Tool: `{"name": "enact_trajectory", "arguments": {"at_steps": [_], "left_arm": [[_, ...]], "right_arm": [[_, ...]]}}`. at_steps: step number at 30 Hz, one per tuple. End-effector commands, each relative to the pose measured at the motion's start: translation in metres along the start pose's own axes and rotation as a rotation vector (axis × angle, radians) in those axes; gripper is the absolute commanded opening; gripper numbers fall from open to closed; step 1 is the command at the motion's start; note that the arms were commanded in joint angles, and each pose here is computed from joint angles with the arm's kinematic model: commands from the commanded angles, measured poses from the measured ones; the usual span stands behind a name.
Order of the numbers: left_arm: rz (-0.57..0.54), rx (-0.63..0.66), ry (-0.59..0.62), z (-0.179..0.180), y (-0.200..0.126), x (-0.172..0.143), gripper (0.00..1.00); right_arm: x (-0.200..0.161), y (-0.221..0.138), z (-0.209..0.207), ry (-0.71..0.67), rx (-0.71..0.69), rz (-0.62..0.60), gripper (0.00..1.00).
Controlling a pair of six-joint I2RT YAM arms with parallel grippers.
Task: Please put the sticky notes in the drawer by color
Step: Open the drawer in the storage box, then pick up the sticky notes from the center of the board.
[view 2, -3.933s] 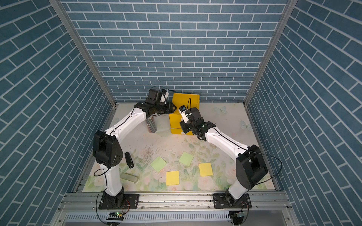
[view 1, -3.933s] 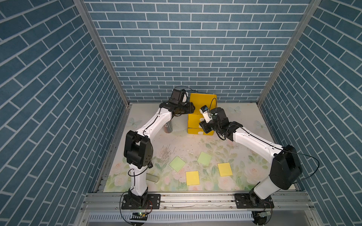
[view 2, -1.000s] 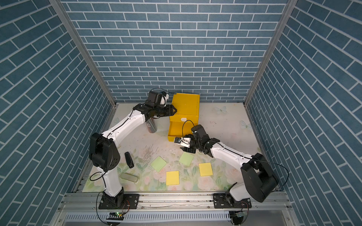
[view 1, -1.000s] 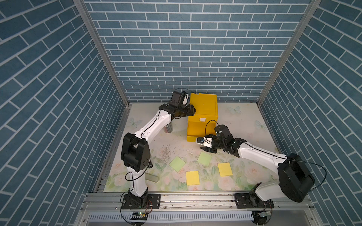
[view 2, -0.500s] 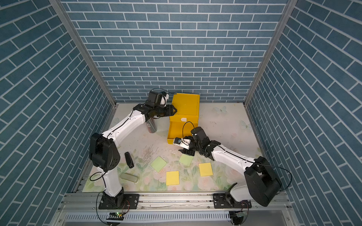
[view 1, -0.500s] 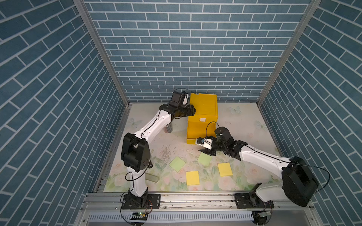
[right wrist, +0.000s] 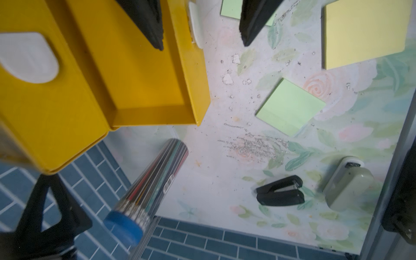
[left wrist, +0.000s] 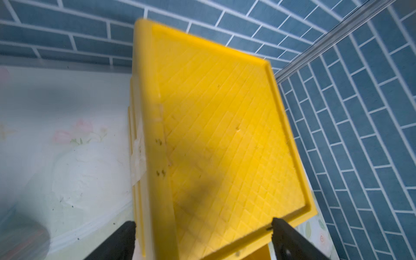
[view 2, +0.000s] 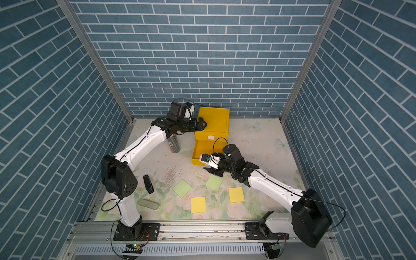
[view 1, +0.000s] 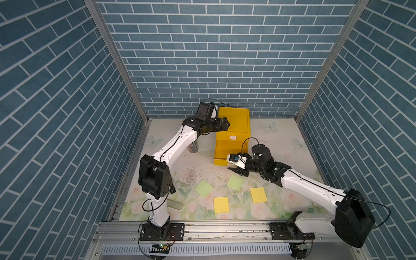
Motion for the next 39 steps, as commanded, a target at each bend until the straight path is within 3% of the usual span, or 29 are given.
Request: {"name": "enact_trajectory", "arguments": {"at_steps": [1,6,10,13,20,26,29,36,39], "left_arm": [[-0.126,-0.008,0.039,-0.021,-0.054,0.031,1.00],[-0.211,0.092,0.169,-0.024,-0.122,0.026,1.00],[-0.338,0.113,0.174,-0.017,-0.170,-0.008,1.00],[-0.279,0.068,0.243,-0.017,-0.186,-0.043,0.93],[0.223,0.188,0.158,0.012,-0.165,-0.145,1.00],[0.272,0.240,0.109,0.019,-0.178,-0.187,1.00],[0.344,0.243,0.088,0.020,-0.155,-0.216,1.00],[0.475,0.411,0.169,0.025,-0.105,-0.248,1.00],[0.558,0.357,0.199,0.024,-0.083,-0.260,1.00]], "right_arm": [[0.024,-0.021,0.001,0.048,-0.030,-0.107,0.59],[0.035,-0.048,-0.003,0.215,-0.152,-0.167,0.79],[0.035,-0.058,-0.004,0.372,-0.183,-0.183,0.78],[0.032,-0.059,0.003,0.366,-0.132,-0.160,0.79],[0.020,-0.070,0.007,0.367,-0.180,-0.140,0.79],[0.015,-0.077,0.010,0.414,-0.199,-0.148,0.77],[0.013,-0.072,0.010,0.442,-0.183,-0.115,0.78],[0.012,-0.066,0.013,0.451,-0.136,-0.119,0.78],[0.012,-0.066,0.014,0.448,-0.127,-0.128,0.77]]}}
Point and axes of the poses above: each gripper's point midway between its finger pads, its own y axis out along the fingers, its own z axis along the line the jaws close on, x = y × z, the point moved 8 cm from there along -y, back along the fingers, and after that the axes turned 11 degrees about y, right-handed, at the moved point
